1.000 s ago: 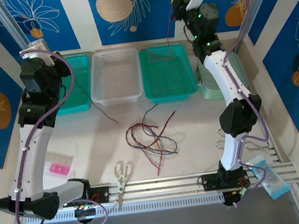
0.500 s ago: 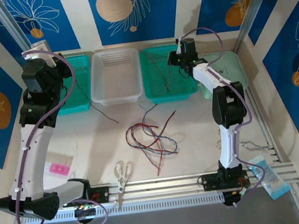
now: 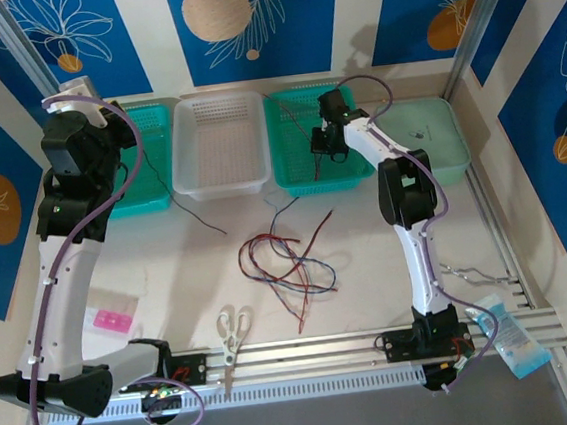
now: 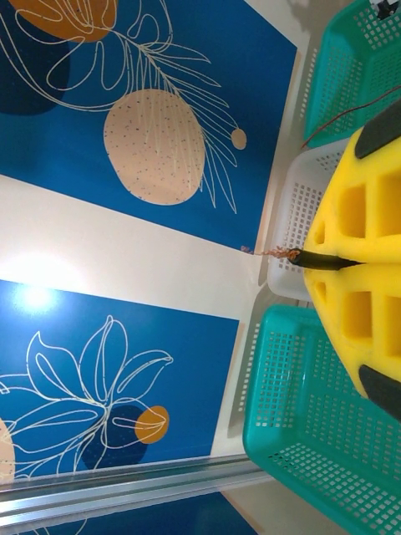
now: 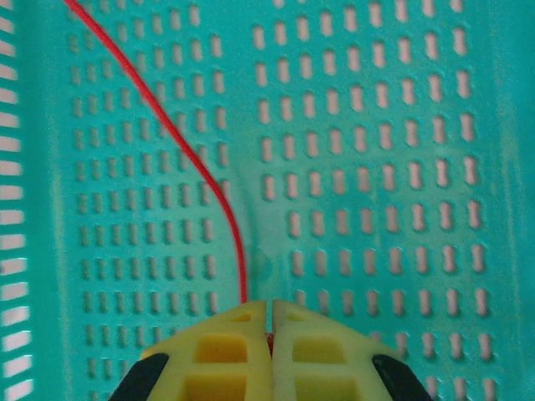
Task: Untangle the cables
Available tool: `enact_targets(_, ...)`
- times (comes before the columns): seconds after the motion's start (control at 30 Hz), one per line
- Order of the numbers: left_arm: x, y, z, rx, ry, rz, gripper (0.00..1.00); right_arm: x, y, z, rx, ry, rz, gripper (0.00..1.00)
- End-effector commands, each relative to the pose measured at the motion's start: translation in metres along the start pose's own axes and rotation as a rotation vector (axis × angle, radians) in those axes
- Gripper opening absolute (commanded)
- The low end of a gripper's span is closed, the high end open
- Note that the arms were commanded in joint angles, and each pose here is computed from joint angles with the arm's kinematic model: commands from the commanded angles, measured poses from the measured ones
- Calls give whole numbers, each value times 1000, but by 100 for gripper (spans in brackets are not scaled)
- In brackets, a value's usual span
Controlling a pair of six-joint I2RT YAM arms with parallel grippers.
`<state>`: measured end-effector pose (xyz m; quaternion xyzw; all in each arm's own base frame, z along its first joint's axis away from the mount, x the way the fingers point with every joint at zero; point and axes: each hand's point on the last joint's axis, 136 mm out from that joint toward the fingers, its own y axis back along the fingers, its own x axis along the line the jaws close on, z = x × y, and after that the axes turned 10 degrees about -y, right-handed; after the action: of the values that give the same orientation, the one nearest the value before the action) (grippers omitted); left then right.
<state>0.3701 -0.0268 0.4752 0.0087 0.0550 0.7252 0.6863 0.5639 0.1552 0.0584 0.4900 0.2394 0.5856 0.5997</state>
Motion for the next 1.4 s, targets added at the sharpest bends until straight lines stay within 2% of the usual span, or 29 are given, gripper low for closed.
enact_targets(0.0,4,11,17,-44,18,-4,0,-25,6,-8,29,4,-135,0)
enact_targets(0.07,4,12,16,-41,16,-3,0,-32,20,-3,-38,28,-208,0)
enact_targets(0.27,3,8,11,-30,16,-7,0,-25,81,12,-221,85,-241,0)
enact_targets(0.57,1,5,9,-28,25,-16,0,-37,150,11,-381,103,-267,0)
enact_targets(0.9,-1,3,7,-22,31,-26,0,-67,221,9,-598,31,-316,0)
enact_targets(1.2,-3,1,3,-14,43,-35,0,-92,269,16,-796,-56,-376,0)
enact_targets(1.3,-5,0,4,-16,47,-43,0,-85,256,16,-724,-68,-277,0)
enact_targets(1.37,-4,-1,3,-14,47,-42,0,-66,237,16,-660,-19,-196,0)
